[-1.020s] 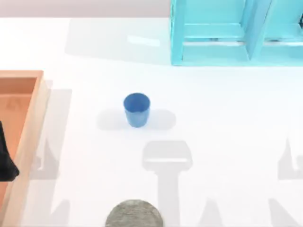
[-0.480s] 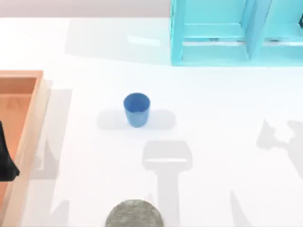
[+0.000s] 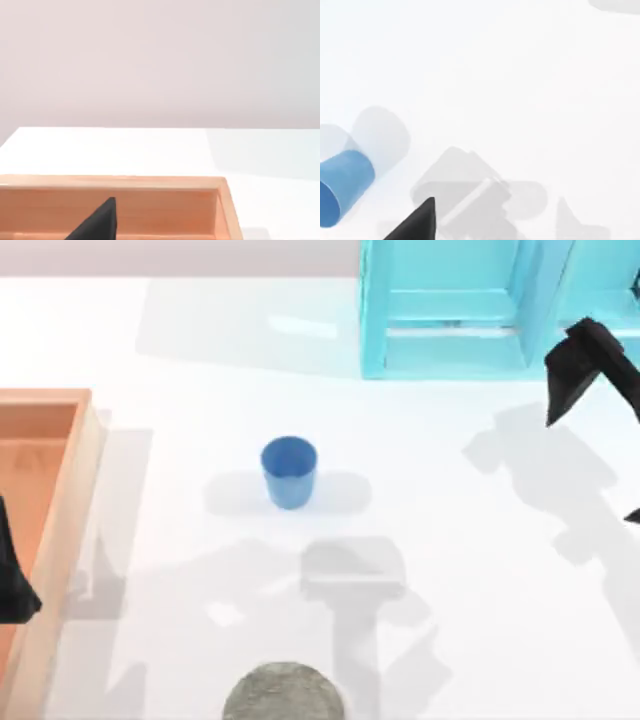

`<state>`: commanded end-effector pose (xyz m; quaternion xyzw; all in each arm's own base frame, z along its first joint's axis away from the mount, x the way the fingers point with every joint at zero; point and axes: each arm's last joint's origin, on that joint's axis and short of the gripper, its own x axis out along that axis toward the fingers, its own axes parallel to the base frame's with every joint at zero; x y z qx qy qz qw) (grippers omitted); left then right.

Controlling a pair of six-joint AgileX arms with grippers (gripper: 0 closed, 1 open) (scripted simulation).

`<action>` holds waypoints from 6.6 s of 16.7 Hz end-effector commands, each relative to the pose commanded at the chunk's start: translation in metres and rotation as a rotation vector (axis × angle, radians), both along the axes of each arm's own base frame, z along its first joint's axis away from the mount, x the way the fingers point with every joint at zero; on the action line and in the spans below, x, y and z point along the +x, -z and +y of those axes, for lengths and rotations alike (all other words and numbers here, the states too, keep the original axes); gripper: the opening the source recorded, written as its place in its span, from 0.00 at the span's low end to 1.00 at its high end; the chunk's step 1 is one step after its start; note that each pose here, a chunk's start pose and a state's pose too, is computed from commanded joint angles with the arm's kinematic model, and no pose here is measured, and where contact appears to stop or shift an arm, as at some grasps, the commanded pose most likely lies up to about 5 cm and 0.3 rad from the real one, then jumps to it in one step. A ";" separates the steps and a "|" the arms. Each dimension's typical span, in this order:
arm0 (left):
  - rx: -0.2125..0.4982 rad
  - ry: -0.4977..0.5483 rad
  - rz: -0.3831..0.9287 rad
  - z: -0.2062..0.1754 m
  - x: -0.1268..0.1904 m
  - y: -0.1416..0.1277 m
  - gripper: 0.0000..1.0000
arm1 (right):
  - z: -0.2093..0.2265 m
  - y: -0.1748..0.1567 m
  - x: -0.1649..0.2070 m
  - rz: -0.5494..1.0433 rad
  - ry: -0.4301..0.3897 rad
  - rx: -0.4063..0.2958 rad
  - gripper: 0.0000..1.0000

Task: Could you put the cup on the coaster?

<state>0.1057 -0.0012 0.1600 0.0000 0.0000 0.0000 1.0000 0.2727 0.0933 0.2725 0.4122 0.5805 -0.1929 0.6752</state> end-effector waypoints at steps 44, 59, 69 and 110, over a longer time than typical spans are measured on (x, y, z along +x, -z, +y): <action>0.000 0.000 0.000 0.000 0.000 0.000 1.00 | 0.248 0.139 0.112 0.386 0.640 0.065 0.85; 0.000 0.000 0.000 0.000 0.000 0.000 1.00 | 0.248 0.139 0.112 0.386 0.640 0.065 0.00; 0.000 0.000 0.000 0.000 0.000 0.000 1.00 | 0.248 0.134 0.098 0.387 0.522 0.019 0.00; 0.000 0.000 0.000 0.000 0.000 0.000 1.00 | 0.249 0.132 -0.071 0.305 -0.907 -0.242 0.38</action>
